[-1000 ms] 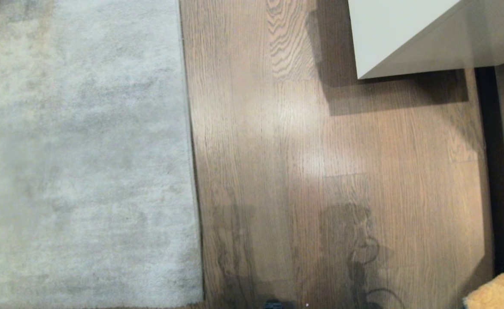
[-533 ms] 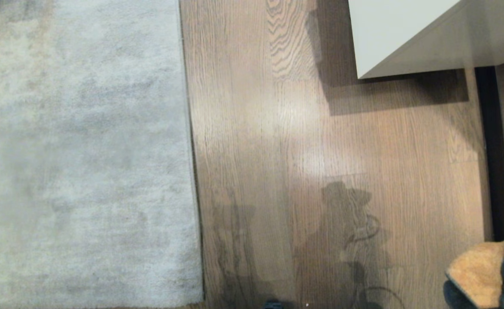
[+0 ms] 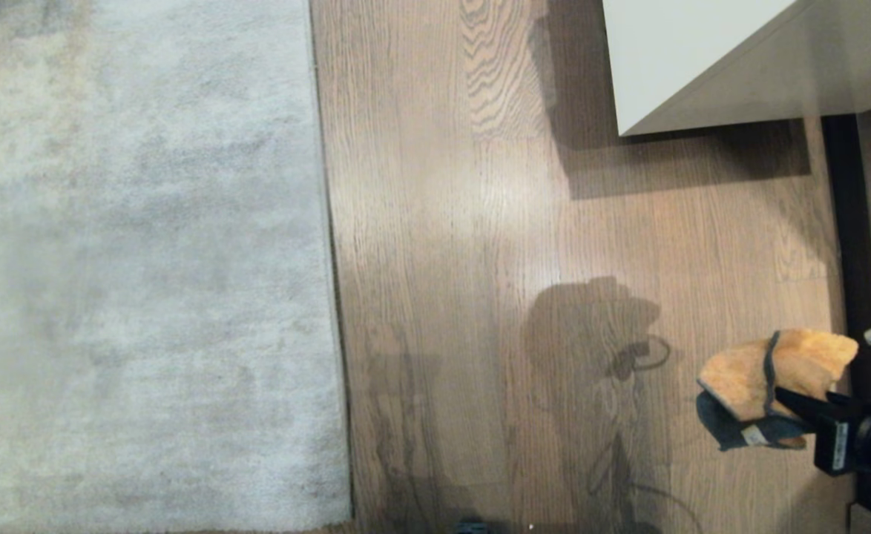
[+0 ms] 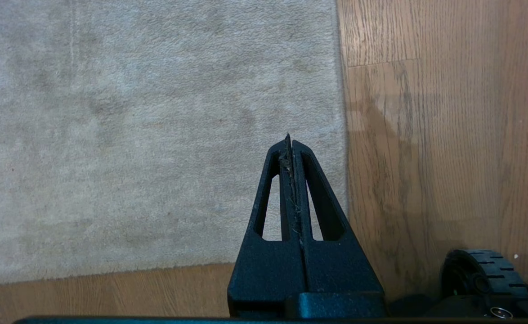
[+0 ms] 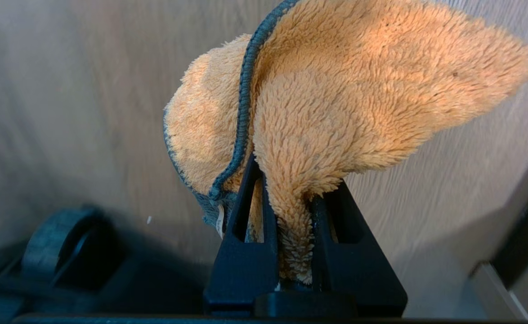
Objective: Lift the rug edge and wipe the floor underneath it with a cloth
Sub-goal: Put down the rag
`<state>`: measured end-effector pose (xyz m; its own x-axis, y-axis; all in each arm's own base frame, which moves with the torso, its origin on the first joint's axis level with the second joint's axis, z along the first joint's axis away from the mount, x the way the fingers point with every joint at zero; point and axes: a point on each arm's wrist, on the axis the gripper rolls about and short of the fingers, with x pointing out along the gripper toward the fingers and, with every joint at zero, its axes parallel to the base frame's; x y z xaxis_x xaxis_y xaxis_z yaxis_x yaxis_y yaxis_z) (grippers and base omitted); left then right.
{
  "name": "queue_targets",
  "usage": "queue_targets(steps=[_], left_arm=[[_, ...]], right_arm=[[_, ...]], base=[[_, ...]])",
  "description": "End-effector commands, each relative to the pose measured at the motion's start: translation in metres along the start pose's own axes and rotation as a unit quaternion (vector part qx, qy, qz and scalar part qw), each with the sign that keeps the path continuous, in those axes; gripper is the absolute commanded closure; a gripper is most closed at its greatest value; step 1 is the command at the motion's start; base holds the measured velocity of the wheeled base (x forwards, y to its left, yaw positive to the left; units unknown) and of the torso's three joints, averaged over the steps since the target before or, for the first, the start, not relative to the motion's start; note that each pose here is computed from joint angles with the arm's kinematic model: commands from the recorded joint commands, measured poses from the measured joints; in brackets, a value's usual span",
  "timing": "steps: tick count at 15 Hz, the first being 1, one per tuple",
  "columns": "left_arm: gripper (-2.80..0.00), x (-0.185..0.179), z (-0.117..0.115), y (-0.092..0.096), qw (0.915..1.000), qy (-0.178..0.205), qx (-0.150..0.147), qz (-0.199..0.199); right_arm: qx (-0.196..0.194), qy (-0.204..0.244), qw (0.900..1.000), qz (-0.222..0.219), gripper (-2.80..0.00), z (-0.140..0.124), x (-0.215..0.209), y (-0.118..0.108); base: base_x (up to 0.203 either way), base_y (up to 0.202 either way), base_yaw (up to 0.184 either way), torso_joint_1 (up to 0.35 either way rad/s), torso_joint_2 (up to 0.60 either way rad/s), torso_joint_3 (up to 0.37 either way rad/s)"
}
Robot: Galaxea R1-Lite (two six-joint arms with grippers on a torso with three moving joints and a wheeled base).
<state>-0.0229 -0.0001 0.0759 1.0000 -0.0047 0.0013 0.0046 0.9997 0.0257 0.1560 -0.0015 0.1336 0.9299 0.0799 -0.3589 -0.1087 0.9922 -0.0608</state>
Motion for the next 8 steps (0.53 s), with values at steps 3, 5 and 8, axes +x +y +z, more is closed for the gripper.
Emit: queue_targets(steps=[3, 5, 8], left_arm=[[0.00, 0.000, 0.000, 0.000, 1.0000, 0.000, 0.001, 0.000], [0.00, 0.000, 0.000, 0.000, 1.0000, 0.001, 0.000, 0.000], [0.00, 0.000, 0.000, 0.000, 1.0000, 0.001, 0.001, -0.001]], right_arm=[[0.025, 0.002, 0.999, -0.022, 0.00, -0.012, 0.059, -0.015], [0.037, -0.022, 0.999, -0.031, 0.00, -0.013, 0.075, -0.021], [0.039, -0.047, 0.997, -0.036, 0.00, -0.016, 0.095, -0.025]], base=[[0.000, 0.000, 0.000, 0.000, 0.00, 0.000], [0.000, 0.000, 0.000, 0.000, 0.00, 0.000], [0.000, 0.000, 0.000, 0.000, 0.00, 0.000]])
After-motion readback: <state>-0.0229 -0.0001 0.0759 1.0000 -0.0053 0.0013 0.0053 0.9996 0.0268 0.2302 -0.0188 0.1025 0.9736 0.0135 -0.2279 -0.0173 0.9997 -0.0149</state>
